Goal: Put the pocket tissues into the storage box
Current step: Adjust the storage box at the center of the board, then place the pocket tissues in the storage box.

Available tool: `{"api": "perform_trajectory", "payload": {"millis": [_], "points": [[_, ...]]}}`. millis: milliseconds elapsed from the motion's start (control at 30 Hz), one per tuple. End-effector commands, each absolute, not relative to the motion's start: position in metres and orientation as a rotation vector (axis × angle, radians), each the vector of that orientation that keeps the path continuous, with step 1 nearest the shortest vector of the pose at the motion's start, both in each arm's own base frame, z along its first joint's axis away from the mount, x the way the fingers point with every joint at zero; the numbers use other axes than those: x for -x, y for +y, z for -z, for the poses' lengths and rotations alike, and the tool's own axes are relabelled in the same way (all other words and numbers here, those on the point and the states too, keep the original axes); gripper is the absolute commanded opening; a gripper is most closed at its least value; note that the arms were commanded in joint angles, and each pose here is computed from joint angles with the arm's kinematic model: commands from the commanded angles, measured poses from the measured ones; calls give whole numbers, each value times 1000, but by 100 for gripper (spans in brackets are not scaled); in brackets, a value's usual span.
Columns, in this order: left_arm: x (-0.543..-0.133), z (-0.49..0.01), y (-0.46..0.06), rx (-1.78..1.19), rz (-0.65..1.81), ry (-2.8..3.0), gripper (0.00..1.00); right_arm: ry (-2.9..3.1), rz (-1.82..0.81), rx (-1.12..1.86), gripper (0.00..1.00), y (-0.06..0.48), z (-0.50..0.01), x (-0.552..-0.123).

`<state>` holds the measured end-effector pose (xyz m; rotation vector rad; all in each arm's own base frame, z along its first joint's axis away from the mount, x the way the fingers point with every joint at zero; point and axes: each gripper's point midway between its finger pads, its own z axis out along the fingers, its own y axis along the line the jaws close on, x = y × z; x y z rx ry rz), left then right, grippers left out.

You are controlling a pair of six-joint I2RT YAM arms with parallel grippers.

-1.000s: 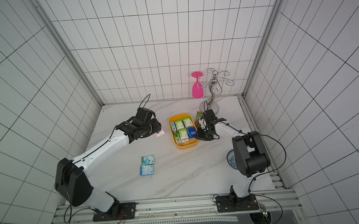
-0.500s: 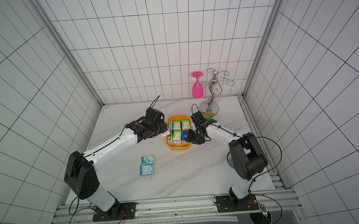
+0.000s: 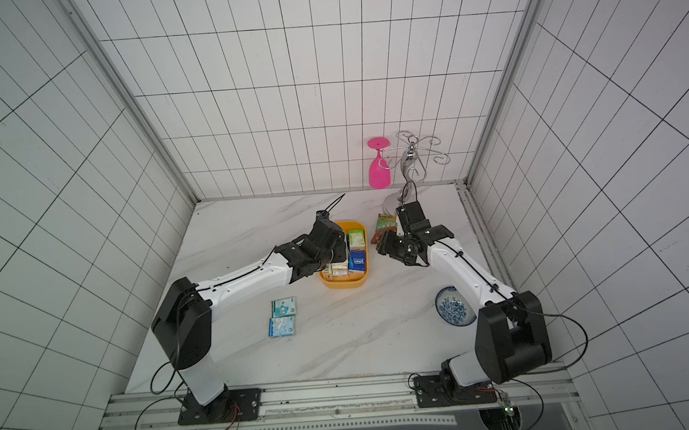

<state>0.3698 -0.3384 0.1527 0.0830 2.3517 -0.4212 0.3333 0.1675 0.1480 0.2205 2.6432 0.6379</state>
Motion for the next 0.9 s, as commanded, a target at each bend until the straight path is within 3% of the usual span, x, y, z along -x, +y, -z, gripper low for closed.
{"api": "perform_trajectory", "payload": {"millis": [0, 333, 600, 733, 867], "points": [[-360, -138, -361, -194, 374, 2313, 50, 2700, -587, -272, 62, 149, -131, -320], [-346, -101, -366, -196, 316, 2371, 52, 2701, -590, -265, 62, 147, -134, -322], [-348, -116, -365, -172, 323, 2360, 71, 2711, -594, -254, 61, 149, -134, -324], [-349, -138, -356, -132, 314, 2337, 74, 2711, -644, -209, 60, 156, -136, -322], [-353, -175, -335, -55, 317, 2293, 96, 2711, -714, -97, 57, 171, -143, -316]]}}
